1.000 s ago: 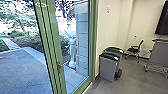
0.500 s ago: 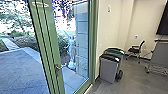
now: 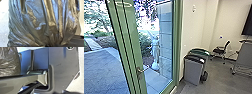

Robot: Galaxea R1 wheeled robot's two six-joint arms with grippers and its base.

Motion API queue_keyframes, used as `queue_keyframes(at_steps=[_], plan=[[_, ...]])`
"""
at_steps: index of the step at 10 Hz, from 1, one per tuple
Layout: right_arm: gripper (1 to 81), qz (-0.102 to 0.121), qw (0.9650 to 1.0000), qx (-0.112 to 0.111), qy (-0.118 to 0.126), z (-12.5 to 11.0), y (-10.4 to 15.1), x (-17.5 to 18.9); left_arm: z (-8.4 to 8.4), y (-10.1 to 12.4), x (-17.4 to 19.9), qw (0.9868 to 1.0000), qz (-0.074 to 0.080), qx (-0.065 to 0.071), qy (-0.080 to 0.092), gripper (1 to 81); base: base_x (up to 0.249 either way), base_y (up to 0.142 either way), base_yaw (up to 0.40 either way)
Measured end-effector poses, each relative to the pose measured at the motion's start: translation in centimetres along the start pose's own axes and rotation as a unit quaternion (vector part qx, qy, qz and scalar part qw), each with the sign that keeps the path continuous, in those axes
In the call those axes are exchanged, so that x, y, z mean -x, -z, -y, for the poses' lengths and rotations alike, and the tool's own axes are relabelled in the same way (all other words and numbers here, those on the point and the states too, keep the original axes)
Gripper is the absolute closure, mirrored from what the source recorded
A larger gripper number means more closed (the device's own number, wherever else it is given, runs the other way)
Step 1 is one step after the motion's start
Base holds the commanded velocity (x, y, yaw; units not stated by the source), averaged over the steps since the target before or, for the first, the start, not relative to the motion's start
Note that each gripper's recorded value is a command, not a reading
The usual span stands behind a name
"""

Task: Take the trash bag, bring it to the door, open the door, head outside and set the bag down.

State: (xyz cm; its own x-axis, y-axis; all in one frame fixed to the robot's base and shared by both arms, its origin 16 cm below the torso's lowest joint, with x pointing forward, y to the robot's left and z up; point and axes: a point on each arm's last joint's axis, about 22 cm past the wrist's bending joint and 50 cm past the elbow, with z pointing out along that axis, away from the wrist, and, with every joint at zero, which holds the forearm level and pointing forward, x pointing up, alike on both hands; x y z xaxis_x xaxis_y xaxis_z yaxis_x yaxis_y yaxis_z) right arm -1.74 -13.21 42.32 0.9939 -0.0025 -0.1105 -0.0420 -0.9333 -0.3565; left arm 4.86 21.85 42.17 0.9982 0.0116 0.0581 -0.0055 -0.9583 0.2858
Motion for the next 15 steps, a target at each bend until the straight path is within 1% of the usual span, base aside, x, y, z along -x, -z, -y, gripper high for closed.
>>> queue_keyframes(at_steps=[2,3,5,7,9,11,15], plan=[[1.0,0.001,1.0,0.001,-0.001,-0.1,0.0,0.4,0.0,0.0,0.0,1.0,0.0,0.0,0.0,81.1,0.127,0.0,0.0],[1.0,-0.002,1.0,0.003,-0.001,-0.3,-0.1,0.7,0.0,0.0,-0.1,1.0,-0.002,0.0,0.0,81.1,0.127,0.0,0.0],[1.0,-0.016,0.9999,-0.001,-0.003,-0.1,-0.3,1.4,0.1,0.0,-0.2,0.9999,-0.015,-0.003,-0.005,81.1,0.127,0.0,0.0],[1.0,-0.018,0.9998,0.0,0.002,-0.1,-0.3,1.4,0.1,-0.1,0.8,0.9999,-0.011,-0.003,-0.006,81.1,0.127,0.0,0.0],[1.0,-0.019,0.9998,-0.001,0.002,0.0,-0.3,1.4,0.0,-0.1,0.3,0.9999,-0.015,-0.003,-0.007,81.1,0.127,0.0,0.0],[1.0,-0.019,0.9998,-0.001,0.002,0.0,-0.3,1.4,-0.5,-0.2,0.4,0.9999,-0.014,0.001,-0.007,81.1,0.127,0.0,0.0],[1.0,-0.019,0.9998,0.0,0.002,0.0,-0.3,1.4,-0.5,-0.2,0.4,0.9999,-0.015,0.0,-0.007,81.1,0.127,0.0,0.0]])
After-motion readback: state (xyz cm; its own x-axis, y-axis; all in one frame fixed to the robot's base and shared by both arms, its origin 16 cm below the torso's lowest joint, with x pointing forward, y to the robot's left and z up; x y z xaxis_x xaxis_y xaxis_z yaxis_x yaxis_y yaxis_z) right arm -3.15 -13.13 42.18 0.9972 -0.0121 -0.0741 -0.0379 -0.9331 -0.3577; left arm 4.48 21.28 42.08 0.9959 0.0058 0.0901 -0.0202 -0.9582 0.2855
